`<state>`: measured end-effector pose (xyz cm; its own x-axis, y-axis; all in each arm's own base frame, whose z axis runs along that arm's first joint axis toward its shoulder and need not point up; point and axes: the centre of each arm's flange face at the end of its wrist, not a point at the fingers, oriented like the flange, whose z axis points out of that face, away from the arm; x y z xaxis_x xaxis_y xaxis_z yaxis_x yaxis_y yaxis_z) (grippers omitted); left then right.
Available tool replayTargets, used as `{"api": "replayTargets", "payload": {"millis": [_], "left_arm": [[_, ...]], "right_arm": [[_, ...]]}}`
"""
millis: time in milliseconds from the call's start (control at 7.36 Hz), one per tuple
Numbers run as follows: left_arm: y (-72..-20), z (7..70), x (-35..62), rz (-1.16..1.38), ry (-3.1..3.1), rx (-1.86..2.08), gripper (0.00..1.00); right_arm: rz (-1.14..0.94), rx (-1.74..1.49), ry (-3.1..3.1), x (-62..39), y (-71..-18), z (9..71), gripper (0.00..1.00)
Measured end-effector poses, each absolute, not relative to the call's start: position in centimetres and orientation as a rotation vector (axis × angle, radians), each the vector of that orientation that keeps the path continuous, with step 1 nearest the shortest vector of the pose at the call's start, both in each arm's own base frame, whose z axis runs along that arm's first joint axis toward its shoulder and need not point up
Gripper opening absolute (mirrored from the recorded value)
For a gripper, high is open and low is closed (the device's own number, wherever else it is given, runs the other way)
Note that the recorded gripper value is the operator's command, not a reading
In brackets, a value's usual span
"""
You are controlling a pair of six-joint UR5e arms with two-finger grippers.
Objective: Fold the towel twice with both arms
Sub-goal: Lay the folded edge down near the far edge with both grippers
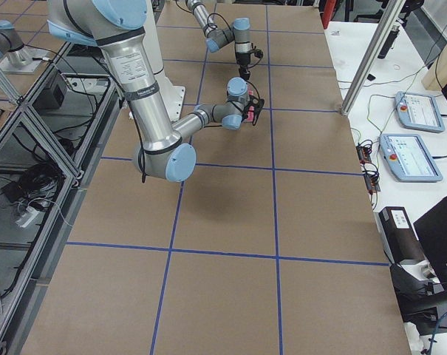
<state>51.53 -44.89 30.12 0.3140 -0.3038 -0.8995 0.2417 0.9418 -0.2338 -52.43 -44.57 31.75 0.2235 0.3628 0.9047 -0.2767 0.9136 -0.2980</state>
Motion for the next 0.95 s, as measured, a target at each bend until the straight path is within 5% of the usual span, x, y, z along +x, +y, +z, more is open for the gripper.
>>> {"api": "replayTargets", "payload": {"millis": [136,272,408,543,951], "left_arm": [[-44.98,30.11,51.43,-0.362,1.200,-0.058,0.00],[-45.06,30.07,51.33,-0.363,1.201,-0.057,0.53],[-45.07,30.06,51.31,-0.363,1.201,-0.057,0.94],[-45.07,30.06,51.31,-0.363,1.201,-0.056,0.99],[-45.08,30.04,51.22,-0.362,1.202,-0.054,0.99]], "right_arm": [[0.443,-0.078,-1.272,-52.57,-44.76,31.62,0.18],[0.444,-0.078,-1.271,-52.65,-44.88,31.57,0.36],[0.446,-0.076,-1.271,-52.62,-45.02,31.57,0.64],[0.449,-0.074,-1.271,-52.48,-45.20,31.57,0.97],[0.456,-0.069,-1.276,-52.16,-45.70,31.27,0.99]]}}
